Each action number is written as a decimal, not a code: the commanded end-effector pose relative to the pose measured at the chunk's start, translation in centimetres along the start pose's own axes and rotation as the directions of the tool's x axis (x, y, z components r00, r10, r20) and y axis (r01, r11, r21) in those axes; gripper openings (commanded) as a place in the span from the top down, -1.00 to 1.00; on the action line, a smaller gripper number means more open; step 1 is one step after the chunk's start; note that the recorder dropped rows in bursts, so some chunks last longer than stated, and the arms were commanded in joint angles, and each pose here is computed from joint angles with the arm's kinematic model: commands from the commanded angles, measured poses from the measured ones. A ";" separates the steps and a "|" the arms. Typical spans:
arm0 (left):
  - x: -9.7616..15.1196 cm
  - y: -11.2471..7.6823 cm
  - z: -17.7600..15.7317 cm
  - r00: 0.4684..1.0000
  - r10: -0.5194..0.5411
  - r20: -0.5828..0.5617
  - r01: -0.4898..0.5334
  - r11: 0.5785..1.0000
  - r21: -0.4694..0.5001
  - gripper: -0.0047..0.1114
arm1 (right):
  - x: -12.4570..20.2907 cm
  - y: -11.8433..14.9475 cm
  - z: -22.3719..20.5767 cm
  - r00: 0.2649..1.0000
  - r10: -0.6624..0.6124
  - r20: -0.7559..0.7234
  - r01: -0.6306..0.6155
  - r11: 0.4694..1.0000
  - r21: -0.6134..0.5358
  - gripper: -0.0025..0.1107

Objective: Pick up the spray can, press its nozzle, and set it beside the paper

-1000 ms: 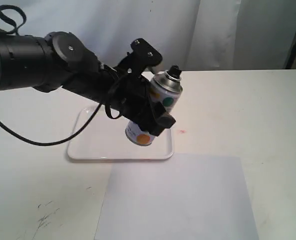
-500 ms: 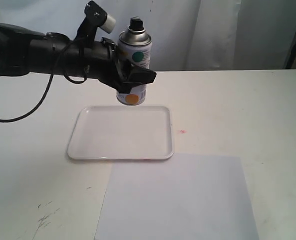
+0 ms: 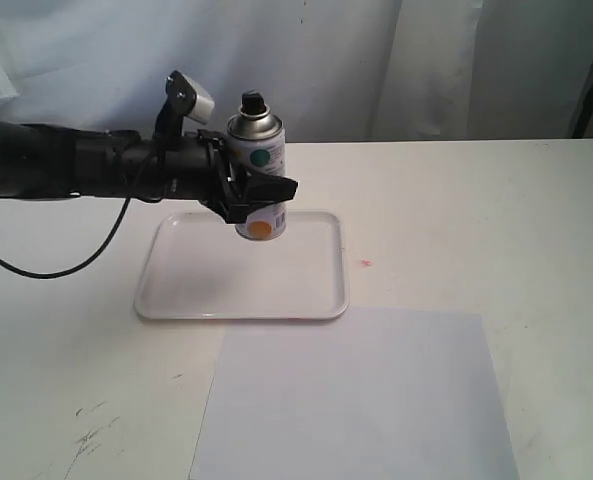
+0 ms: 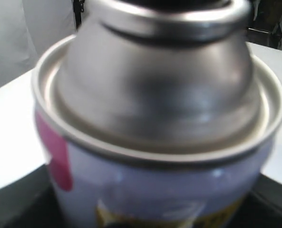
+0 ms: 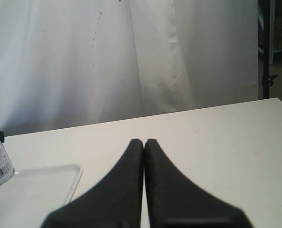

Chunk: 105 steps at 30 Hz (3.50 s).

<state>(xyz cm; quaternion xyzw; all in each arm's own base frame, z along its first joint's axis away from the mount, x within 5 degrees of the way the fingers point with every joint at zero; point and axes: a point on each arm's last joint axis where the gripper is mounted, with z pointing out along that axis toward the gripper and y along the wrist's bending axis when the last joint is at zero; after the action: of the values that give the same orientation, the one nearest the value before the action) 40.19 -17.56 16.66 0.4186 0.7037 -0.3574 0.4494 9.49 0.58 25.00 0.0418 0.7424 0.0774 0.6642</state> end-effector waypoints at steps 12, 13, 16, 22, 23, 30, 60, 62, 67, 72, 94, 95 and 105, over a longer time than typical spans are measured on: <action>2.6 3.7 3.4 0.999 -0.032 0.042 0.032 0.999 0.008 0.92 | 0.1 -0.1 -0.1 1.000 0.003 0.004 -0.003 1.000 0.013 0.96; 2.8 3.8 3.6 0.999 -0.035 0.039 0.035 0.999 0.009 0.92 | 0.1 -0.1 -0.1 1.000 0.003 0.004 -0.003 1.000 0.013 0.96; 3.9 4.0 4.0 0.998 -0.054 0.026 0.053 0.998 0.015 0.92 | 0.1 -0.1 -0.1 1.000 0.003 0.004 -0.003 1.000 0.013 0.96; 5.1 4.1 4.4 0.997 -0.073 0.010 0.072 0.997 0.018 0.91 | 0.1 -0.1 -0.1 1.000 0.003 0.004 -0.003 1.000 0.013 0.96; 5.1 4.1 4.4 0.997 -0.073 0.010 0.072 0.997 0.018 0.88 | 0.1 -0.1 -0.1 1.000 0.003 0.004 -0.003 1.000 0.013 0.96; 4.8 4.0 4.4 0.997 -0.070 0.025 0.069 0.997 0.039 0.23 | 0.1 -0.1 -0.1 1.000 0.003 0.004 -0.003 1.000 0.013 0.96; -9.5 2.8 -7.8 0.974 -0.030 0.225 0.030 1.000 0.003 0.47 | 0.1 -0.2 -0.1 1.000 0.003 0.007 -0.003 1.000 0.018 0.96; -10.2 1.8 -8.5 0.981 -0.040 0.191 0.032 0.998 0.046 0.48 | 0.1 -0.2 -0.1 1.000 0.003 0.007 -0.003 1.000 0.018 0.96; -11.4 0.3 -9.6 0.990 -0.056 0.128 0.049 0.997 0.057 0.48 | 0.1 -0.2 -0.1 1.000 0.003 0.007 -0.003 1.000 0.018 0.96; -13.0 -0.7 -10.9 0.988 -0.065 0.140 0.059 0.997 0.049 0.49 | 0.1 -0.2 -0.1 1.000 0.003 0.007 -0.003 1.000 0.018 0.96; -10.8 -3.6 -13.4 0.971 -0.230 -0.063 0.219 0.965 -0.146 0.92 | 0.1 -0.2 -0.1 1.000 0.003 0.007 -0.003 1.000 0.018 0.96; -10.5 -3.6 -13.5 0.969 -0.240 -0.058 0.227 0.959 -0.173 0.92 | 0.1 -0.2 -0.1 1.000 0.003 0.007 -0.003 1.000 0.018 0.96; -5.9 -9.0 -18.1 0.936 -0.346 0.067 0.331 0.797 -0.505 0.92 | 0.1 -0.2 -0.1 1.000 0.003 0.007 -0.003 1.000 0.018 0.96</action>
<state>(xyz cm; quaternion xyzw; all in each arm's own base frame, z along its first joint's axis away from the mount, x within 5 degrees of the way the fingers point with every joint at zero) 29.28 -7.35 29.42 0.1846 0.8409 -0.2396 0.4488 9.50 0.50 25.02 0.0449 0.7415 0.0739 0.6654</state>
